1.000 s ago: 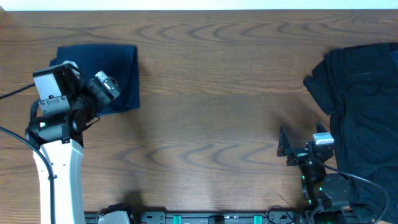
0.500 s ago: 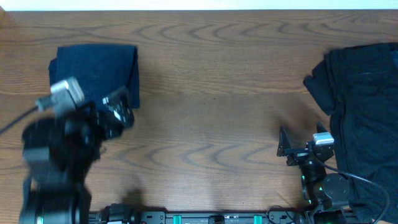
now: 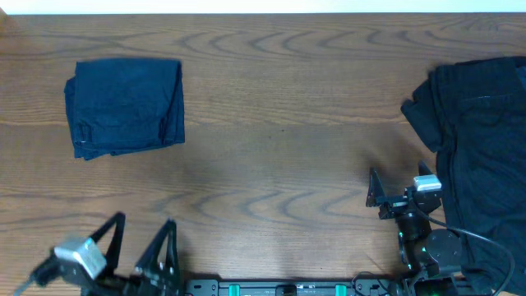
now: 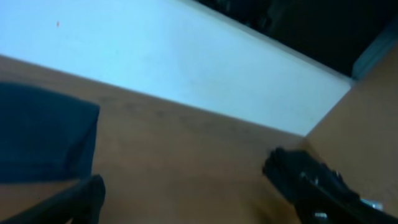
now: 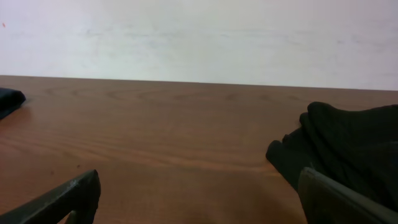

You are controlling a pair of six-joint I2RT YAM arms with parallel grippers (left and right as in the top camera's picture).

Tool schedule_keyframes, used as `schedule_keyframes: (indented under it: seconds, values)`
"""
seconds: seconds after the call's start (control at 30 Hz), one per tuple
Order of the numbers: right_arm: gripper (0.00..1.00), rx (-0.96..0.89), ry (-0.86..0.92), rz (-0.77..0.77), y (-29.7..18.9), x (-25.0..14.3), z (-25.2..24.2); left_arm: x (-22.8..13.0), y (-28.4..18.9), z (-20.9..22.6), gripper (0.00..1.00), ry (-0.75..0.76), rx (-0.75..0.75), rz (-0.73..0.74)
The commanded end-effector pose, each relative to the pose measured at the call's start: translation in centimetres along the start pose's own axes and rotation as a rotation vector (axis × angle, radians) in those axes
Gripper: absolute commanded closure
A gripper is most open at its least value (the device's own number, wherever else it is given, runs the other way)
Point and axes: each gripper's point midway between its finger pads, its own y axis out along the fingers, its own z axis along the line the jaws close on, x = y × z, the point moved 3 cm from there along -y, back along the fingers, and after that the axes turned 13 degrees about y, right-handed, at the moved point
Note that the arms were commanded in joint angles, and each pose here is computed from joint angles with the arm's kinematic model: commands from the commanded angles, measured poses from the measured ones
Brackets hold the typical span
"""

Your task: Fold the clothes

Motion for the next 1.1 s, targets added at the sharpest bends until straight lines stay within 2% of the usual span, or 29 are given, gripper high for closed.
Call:
schedule_keyframes:
  seconds: [0.0,0.33,0.47,0.77,1.07]
  values:
    - [0.01,0.002,-0.019,0.0,0.0,-0.1,0.1,-1.8,-0.5,0.4,0.02,0.015,0.012,0.027]
    - [0.01,0.002,-0.019,0.0,0.0,-0.1,0.1,-8.4,1.5,2.2,0.02,-0.008,0.033,0.127]
    - [0.01,0.002,-0.019,0.0,0.0,-0.1,0.1,-9.6,3.3,2.9,0.02,-0.011,0.035,0.138]
    - [0.01,0.002,-0.019,0.0,0.0,-0.1,0.1,-9.6,8.1,6.0,0.02,0.016,0.148,0.006]
    - [0.01,0.002,-0.019,0.0,0.0,-0.1,0.1,-12.4,13.3,8.4,0.02,0.032,0.164,-0.12]
